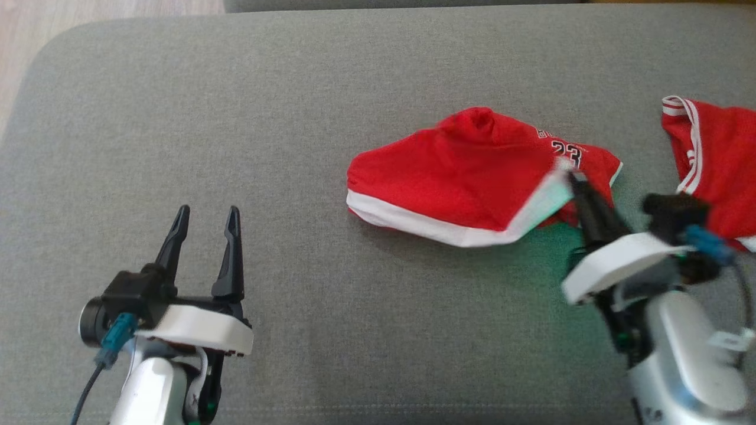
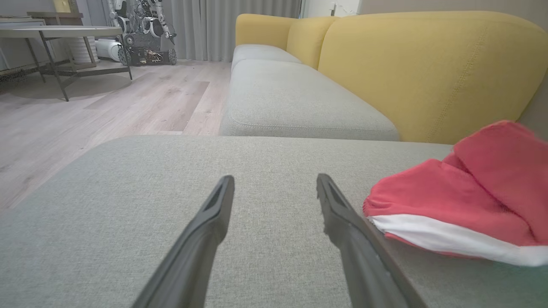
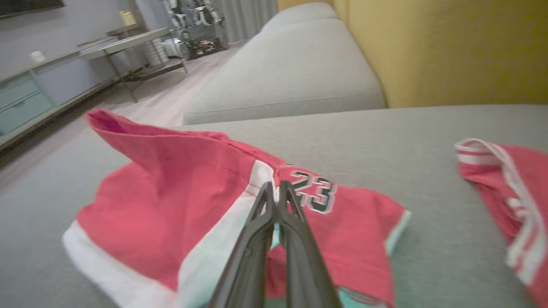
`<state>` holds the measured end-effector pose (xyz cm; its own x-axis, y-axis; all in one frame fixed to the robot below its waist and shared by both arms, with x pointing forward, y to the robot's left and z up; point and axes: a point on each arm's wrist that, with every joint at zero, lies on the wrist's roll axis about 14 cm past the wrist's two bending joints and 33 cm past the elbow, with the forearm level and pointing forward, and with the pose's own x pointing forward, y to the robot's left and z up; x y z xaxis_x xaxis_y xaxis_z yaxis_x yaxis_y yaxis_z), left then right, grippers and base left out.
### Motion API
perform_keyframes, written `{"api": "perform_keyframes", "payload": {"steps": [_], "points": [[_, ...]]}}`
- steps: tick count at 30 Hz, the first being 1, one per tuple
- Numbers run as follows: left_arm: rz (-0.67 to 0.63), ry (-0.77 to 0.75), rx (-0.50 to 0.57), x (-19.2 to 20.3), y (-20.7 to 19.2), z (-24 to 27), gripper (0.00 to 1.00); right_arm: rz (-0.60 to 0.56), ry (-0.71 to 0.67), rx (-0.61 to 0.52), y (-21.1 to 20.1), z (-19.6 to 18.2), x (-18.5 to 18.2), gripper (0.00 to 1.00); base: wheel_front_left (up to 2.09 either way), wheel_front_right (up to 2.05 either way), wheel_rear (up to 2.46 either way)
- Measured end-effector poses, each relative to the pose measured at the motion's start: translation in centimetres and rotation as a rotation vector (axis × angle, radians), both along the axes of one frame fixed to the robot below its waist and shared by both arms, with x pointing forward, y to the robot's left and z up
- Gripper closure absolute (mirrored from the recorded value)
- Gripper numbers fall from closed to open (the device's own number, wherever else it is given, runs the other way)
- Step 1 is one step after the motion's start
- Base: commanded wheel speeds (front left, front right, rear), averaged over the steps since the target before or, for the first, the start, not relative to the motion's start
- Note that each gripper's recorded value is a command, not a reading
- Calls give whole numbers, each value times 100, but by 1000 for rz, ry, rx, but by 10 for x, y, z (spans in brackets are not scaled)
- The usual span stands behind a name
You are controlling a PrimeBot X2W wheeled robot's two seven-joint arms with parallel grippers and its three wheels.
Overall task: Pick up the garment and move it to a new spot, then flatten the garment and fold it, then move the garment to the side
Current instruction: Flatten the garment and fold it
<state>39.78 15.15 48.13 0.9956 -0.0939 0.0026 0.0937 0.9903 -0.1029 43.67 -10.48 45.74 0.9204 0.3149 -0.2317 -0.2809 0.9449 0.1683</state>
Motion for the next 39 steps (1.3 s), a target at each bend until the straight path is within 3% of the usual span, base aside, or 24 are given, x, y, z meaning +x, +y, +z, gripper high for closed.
{"api": "perform_keyframes", "payload": {"steps": [4, 10, 11, 12, 17, 27, 39], "points": [[0, 7, 0, 1, 0, -3, 0, -180, 69, 17, -55, -21, 3, 100, 0, 0, 0], [-6, 10, 1, 1, -1, -4, 0, -287, 170, 79, -78, -53, -8, 97, 0, 0, 0], [-7, 10, 2, 1, -1, -5, 0, -293, 179, 81, -79, -56, -10, 45, 0, 0, 0], [-8, 11, 4, 1, -1, -5, 0, -297, 179, 83, -79, -58, -11, 0, 0, 0, 0], [-13, 8, 5, 2, -3, -4, 0, -296, 120, 84, -79, -47, -7, 0, 0, 0, 0], [-18, -27, 4, -2, -5, 9, 0, -200, -132, -8, -67, 24, -5, 0, 0, 0, 0], [-27, -25, 11, -16, -6, 9, 0, -106, -156, -26, -38, 44, -39, 0, 0, 0, 0]]}}
